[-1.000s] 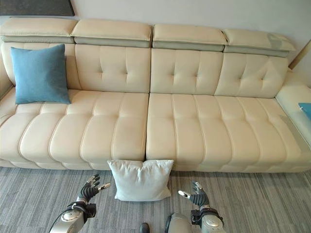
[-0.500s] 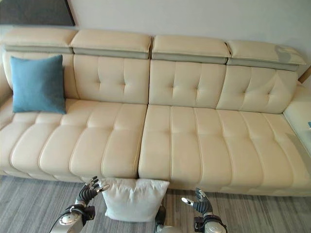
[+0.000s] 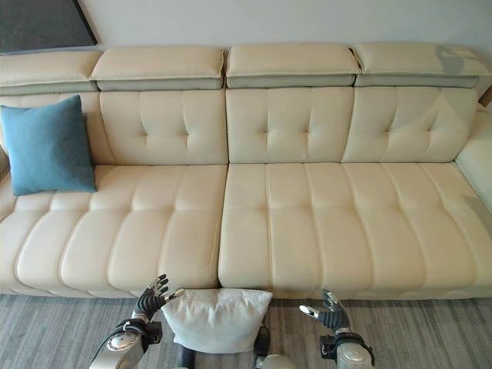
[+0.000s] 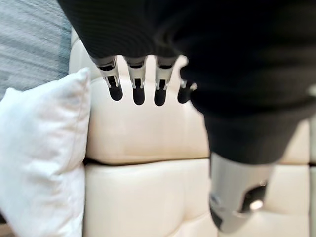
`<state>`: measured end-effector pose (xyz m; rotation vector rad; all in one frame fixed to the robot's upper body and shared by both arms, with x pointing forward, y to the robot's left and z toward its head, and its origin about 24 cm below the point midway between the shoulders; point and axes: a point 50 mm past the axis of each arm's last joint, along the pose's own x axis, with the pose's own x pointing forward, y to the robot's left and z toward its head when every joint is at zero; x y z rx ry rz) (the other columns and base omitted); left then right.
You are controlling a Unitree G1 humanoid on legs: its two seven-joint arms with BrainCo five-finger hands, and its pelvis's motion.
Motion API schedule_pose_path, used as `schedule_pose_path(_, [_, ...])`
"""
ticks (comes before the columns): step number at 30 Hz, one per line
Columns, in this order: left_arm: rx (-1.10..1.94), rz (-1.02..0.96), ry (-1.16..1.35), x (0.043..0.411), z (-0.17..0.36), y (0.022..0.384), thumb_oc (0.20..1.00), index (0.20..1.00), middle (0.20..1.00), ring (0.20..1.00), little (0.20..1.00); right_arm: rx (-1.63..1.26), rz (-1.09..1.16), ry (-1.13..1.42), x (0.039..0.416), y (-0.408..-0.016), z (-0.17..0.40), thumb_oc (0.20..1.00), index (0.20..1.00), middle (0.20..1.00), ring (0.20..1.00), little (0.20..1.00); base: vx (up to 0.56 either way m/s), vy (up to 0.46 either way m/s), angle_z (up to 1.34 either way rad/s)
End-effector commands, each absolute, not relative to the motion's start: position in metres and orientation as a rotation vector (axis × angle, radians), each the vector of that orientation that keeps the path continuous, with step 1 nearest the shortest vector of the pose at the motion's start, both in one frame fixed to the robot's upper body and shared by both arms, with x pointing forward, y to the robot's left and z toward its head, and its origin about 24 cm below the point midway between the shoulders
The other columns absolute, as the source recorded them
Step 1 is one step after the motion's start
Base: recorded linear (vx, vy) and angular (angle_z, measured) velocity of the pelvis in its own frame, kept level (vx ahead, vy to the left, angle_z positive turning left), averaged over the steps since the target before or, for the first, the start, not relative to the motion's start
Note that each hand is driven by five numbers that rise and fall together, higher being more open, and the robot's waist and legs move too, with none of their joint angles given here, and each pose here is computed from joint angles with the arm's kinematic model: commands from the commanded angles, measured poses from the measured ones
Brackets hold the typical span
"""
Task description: Pick up all the scattered cushions and arrange them neatly on the sofa.
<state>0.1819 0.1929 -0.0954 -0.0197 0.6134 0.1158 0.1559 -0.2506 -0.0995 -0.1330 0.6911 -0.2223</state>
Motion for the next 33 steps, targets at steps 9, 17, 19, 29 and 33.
schedule_pose_path(9, [0.092, 0.334, 0.681, 0.195, -0.101, 0.251, 1.0, 1.0, 1.0, 1.0, 1.0, -0.127, -0.279, 0.731, 0.195, -0.235, -0.108, 1.0, 1.0, 1.0, 1.0, 1.0, -0.11, 0.238, -0.09])
schedule_pose_path(17, [0.078, 0.417, 0.535, 0.269, -0.061, 0.251, 1.0, 1.0, 1.0, 1.0, 1.0, -0.079, -0.339, 0.512, 0.287, -0.223, -0.052, 1.0, 1.0, 1.0, 1.0, 1.0, -0.12, -0.008, -0.03])
schedule_pose_path(19, [0.109, 0.42, 0.448, 0.293, -0.037, 0.252, 1.0, 1.0, 1.0, 1.0, 1.0, -0.08, -0.351, 0.406, 0.312, -0.222, -0.025, 1.0, 1.0, 1.0, 1.0, 1.0, -0.16, -0.043, -0.02])
schedule_pose_path(29, [0.26, 0.316, -0.116, 0.397, 0.131, 0.198, 1.0, 1.0, 1.0, 1.0, 1.0, 0.007, -0.251, -0.174, 0.398, -0.168, 0.142, 1.0, 1.0, 1.0, 1.0, 1.0, -0.02, -0.03, -0.02])
schedule_pose_path(33, [0.244, 0.216, -0.318, 0.409, 0.188, 0.149, 1.0, 1.0, 1.0, 1.0, 1.0, 0.013, -0.139, -0.367, 0.403, -0.129, 0.196, 1.0, 1.0, 1.0, 1.0, 1.0, 0.04, -0.021, 0.05])
